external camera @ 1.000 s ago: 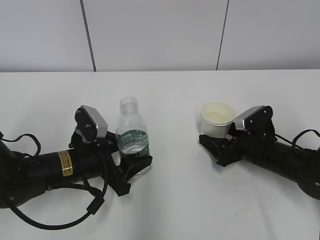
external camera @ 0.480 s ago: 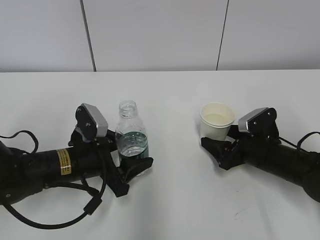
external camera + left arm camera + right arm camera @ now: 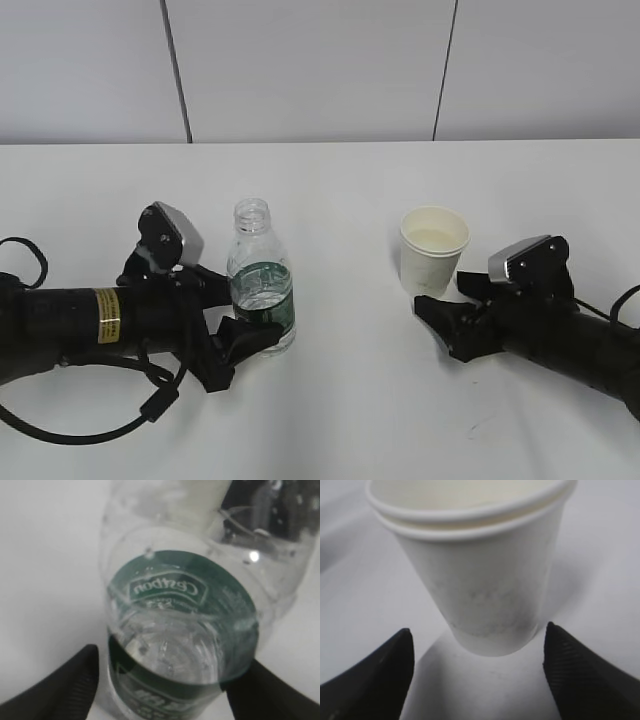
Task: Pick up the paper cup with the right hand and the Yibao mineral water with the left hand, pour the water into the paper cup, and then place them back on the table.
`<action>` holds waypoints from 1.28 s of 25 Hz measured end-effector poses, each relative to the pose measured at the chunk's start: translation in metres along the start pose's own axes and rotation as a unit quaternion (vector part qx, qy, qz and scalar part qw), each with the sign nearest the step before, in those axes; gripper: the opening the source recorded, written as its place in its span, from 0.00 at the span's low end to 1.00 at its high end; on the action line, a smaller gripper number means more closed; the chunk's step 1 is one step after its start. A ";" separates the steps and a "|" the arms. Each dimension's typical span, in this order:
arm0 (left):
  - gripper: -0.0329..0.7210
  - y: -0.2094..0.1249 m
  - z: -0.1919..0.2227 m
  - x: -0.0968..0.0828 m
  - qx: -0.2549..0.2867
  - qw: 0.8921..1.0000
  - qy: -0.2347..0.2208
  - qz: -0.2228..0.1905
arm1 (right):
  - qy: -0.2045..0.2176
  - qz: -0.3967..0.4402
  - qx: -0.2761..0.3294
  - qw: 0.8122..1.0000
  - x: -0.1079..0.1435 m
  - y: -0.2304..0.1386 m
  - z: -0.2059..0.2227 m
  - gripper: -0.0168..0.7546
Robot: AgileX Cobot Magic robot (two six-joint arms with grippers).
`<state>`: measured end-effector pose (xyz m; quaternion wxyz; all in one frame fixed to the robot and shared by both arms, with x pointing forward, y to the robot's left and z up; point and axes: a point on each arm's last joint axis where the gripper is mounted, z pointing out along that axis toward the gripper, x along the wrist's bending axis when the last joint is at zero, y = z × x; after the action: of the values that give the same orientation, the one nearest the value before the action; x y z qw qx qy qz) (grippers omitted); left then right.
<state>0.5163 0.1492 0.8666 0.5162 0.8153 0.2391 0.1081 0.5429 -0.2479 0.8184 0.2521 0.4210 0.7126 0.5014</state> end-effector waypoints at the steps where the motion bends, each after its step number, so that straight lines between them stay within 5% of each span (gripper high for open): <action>1: 0.68 -0.001 -0.001 0.001 0.005 1.000 -0.002 -0.006 | 0.000 0.000 0.000 1.000 0.000 0.000 0.000 0.83; 13: 0.68 -0.017 -0.024 0.027 0.046 0.997 0.018 -0.063 | -0.020 0.020 0.004 1.000 0.002 -0.005 -0.009 0.81; 19: 0.68 -0.023 -0.032 0.038 0.067 0.994 0.048 -0.074 | -0.070 0.046 0.002 0.996 -0.003 -0.007 -0.016 0.80; 32: 0.68 -0.029 -0.068 0.081 0.055 0.966 0.193 -0.161 | -0.177 0.096 -0.011 0.979 -0.026 0.001 -0.028 0.79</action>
<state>0.5496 0.2537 0.8656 0.4252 0.7570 0.4678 0.1653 0.5346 -0.2838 0.8286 0.3301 0.5665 0.6073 0.4487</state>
